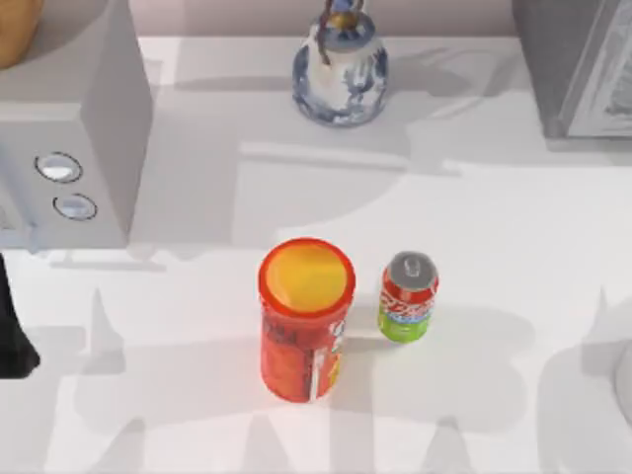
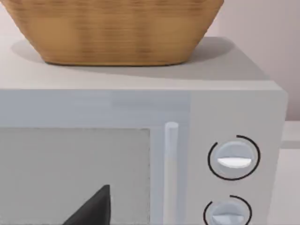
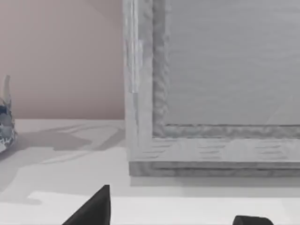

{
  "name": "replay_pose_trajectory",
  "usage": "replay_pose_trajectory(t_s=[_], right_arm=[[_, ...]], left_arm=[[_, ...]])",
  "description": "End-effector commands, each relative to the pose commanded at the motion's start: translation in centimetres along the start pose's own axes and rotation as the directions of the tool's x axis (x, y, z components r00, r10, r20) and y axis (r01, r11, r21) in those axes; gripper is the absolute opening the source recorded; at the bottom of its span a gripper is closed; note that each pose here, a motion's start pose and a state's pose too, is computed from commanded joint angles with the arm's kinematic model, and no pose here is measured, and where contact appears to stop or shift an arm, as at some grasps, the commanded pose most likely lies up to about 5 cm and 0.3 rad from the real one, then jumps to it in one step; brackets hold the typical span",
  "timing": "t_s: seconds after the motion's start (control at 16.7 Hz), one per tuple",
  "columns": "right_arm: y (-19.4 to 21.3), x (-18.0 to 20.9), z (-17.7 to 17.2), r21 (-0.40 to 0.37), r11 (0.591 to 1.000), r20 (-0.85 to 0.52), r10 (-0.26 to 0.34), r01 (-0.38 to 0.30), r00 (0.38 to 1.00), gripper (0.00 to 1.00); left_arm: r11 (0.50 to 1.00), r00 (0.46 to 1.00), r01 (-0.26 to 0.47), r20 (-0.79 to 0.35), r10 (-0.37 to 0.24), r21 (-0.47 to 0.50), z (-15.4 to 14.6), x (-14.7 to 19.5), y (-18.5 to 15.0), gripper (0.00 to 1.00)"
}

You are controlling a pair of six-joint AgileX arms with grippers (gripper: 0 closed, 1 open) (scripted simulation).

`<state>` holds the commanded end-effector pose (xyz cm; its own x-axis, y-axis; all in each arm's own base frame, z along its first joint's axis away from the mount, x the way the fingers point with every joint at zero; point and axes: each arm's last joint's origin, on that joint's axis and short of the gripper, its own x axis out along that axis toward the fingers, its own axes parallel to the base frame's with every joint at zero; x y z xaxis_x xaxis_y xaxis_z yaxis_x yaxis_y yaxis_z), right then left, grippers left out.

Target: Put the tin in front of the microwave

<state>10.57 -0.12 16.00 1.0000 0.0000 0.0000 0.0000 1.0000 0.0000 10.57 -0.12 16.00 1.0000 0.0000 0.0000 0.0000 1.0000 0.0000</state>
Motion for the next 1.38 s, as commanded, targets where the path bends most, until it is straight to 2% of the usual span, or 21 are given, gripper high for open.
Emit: replay_pose_trajectory(t_s=[0.18,0.36,0.54,0.72,0.84,1.02,1.2,1.38], right_arm=[[0.0,0.0,0.0,0.000,1.000,0.000,0.000,0.000,1.000,1.00],[0.0,0.0,0.0,0.000,1.000,0.000,0.000,0.000,1.000,1.00],[0.0,0.0,0.0,0.000,1.000,0.000,0.000,0.000,1.000,1.00],[0.0,0.0,0.0,0.000,1.000,0.000,0.000,0.000,1.000,1.00],[0.0,0.0,0.0,0.000,1.000,0.000,0.000,0.000,1.000,1.00],[0.0,0.0,0.0,0.000,1.000,0.000,0.000,0.000,1.000,1.00],[0.0,0.0,0.0,0.000,1.000,0.000,0.000,0.000,1.000,1.00],[0.0,0.0,0.0,0.000,1.000,0.000,0.000,0.000,1.000,1.00]], left_arm=[[1.000,1.000,0.005,-0.007,-0.005,-0.001,0.2,0.0,-0.1,1.00],[0.999,0.996,0.050,-0.075,-0.050,-0.008,1.9,0.1,-0.5,1.00],[0.992,0.972,0.122,-0.202,-0.124,-0.019,5.5,0.8,-1.4,1.00],[0.977,0.903,0.213,-0.377,-0.207,-0.027,10.1,2.9,-3.0,1.00],[0.960,0.822,0.280,-0.509,-0.254,-0.028,13.1,5.5,-4.8,1.00],[0.924,0.652,0.381,-0.701,-0.288,-0.025,16.2,10.7,-9.1,1.00],[0.877,0.447,0.480,-0.856,-0.262,-0.018,16.4,16.2,-15.4,1.00],[0.823,0.257,0.568,-0.948,-0.189,-0.010,14.1,20.0,-22.4,1.00]])
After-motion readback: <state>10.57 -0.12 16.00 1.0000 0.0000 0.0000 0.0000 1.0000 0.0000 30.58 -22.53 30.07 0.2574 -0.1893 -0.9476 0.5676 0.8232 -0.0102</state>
